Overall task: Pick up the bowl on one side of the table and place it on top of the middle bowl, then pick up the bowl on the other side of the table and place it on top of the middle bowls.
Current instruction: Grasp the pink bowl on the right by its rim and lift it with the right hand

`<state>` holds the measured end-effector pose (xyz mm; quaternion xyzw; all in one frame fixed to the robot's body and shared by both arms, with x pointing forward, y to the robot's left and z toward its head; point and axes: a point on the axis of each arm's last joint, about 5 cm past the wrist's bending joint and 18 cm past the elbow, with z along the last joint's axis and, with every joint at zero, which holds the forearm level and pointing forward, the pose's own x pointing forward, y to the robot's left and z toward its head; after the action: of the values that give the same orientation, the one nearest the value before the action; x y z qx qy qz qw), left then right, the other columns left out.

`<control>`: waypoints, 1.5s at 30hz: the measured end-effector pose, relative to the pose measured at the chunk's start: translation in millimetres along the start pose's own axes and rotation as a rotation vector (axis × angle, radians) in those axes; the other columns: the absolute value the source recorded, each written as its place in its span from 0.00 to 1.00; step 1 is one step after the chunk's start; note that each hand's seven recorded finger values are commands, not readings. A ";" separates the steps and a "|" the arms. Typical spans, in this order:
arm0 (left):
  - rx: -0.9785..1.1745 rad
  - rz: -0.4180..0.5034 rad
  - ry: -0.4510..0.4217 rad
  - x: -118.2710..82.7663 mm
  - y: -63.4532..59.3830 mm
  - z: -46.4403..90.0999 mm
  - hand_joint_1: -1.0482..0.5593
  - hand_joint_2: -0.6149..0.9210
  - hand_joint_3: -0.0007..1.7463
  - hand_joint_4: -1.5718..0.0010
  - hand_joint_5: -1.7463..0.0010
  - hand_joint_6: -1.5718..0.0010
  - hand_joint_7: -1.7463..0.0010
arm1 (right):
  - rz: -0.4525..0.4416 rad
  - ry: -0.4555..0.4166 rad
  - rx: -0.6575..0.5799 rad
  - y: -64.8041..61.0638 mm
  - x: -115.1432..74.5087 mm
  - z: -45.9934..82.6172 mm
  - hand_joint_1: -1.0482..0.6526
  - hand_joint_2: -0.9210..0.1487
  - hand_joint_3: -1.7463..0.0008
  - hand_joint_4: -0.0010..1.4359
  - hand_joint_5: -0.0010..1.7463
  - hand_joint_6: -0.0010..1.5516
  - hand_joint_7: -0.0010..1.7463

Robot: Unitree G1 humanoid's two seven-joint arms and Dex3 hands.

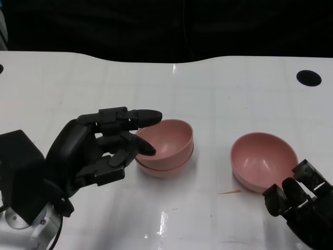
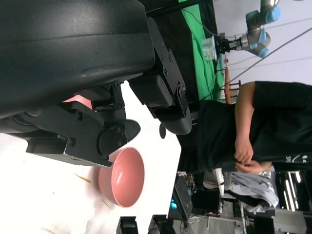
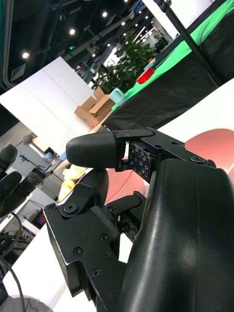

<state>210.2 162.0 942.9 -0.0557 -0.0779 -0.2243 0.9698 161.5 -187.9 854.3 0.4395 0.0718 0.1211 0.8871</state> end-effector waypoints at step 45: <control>-0.218 0.152 0.234 -99.9 25.3 -1.1 0.86 0.95 0.86 0.23 0.00 0.36 0.00 | 0.038 -0.597 -1.291 15.2 0.0 -1.6 0.34 0.00 0.78 0.57 0.17 0.58 0.08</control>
<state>132.9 227.0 922.4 -0.1398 0.0649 -0.1626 0.9746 158.8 -177.8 865.5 -0.1584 -0.2682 0.0293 0.9498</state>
